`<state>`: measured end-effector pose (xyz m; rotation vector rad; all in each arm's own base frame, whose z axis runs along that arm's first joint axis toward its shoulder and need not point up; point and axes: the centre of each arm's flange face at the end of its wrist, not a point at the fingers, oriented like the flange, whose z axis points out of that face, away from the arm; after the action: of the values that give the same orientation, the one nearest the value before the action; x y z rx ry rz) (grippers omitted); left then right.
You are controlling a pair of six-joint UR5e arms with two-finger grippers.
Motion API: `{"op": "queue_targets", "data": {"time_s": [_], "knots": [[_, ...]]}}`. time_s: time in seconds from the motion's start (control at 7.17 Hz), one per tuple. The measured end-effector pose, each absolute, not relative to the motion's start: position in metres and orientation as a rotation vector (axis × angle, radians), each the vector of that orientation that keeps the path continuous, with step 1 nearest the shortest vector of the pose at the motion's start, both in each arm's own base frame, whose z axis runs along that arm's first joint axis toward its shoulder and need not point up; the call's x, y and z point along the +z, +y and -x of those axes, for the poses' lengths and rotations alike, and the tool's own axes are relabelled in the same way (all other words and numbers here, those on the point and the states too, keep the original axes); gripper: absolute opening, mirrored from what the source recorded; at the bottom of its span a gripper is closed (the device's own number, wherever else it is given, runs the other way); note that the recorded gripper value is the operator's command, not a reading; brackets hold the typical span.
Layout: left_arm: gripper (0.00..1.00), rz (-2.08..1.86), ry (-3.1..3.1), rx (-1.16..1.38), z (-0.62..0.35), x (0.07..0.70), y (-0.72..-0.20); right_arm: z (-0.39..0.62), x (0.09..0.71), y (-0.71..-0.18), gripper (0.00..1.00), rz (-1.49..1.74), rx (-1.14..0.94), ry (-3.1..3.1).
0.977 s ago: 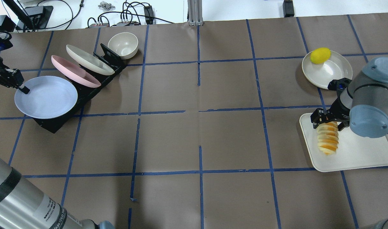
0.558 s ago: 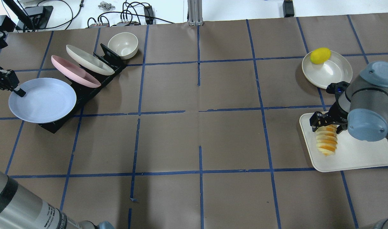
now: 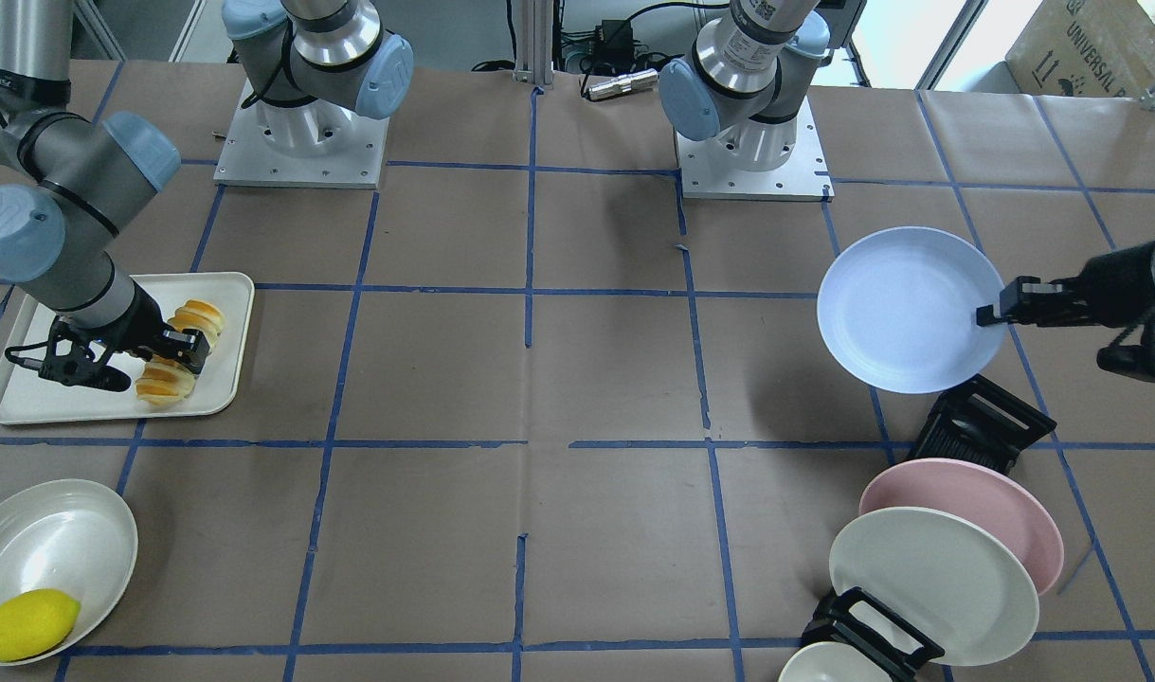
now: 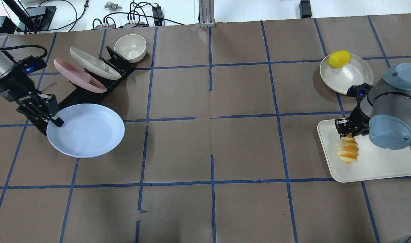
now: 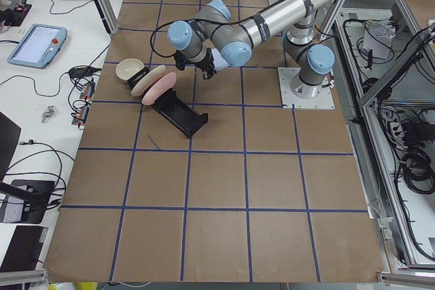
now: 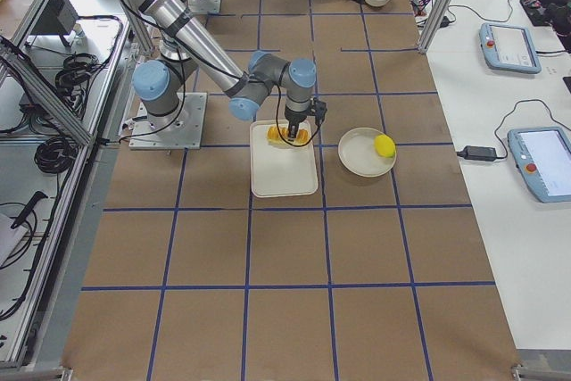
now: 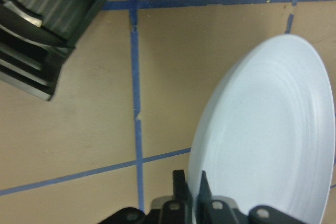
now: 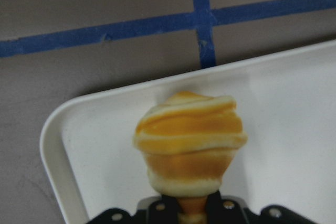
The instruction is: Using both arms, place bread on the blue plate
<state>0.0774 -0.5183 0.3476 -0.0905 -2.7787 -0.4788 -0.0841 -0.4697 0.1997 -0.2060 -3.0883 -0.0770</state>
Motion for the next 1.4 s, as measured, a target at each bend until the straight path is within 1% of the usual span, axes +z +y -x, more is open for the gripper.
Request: {"op": "queue_targets", "data": {"time_s": [0.28,0.56,0.84,0.98,1.26,1.4], "knots": [[0.03,0.203,-2.783,-0.416,0.014,0.334,-0.531,0.082,0.26,-0.47,0.05,0.173,-0.043,-3.083],[0.03,0.359,-2.797,-0.31,0.092,0.308,-0.544,0.073,0.335,-0.467,0.05,0.135,-0.045,-3.101],[0.03,0.402,-2.811,-0.241,0.153,0.279,-0.556,0.036,0.402,-0.481,0.05,0.023,-0.011,-3.121],[0.03,0.394,-2.8,-0.201,0.18,0.265,-0.563,0.005,0.424,-0.489,0.04,-0.063,0.024,-3.115],[0.04,0.352,-2.8,-0.142,0.22,0.236,-0.574,-0.061,0.434,-0.496,0.04,-0.224,0.063,-3.096],[0.1,0.334,-2.801,-0.123,0.228,0.228,-0.577,-0.093,0.426,-0.502,0.04,-0.315,0.066,-3.086]]}}
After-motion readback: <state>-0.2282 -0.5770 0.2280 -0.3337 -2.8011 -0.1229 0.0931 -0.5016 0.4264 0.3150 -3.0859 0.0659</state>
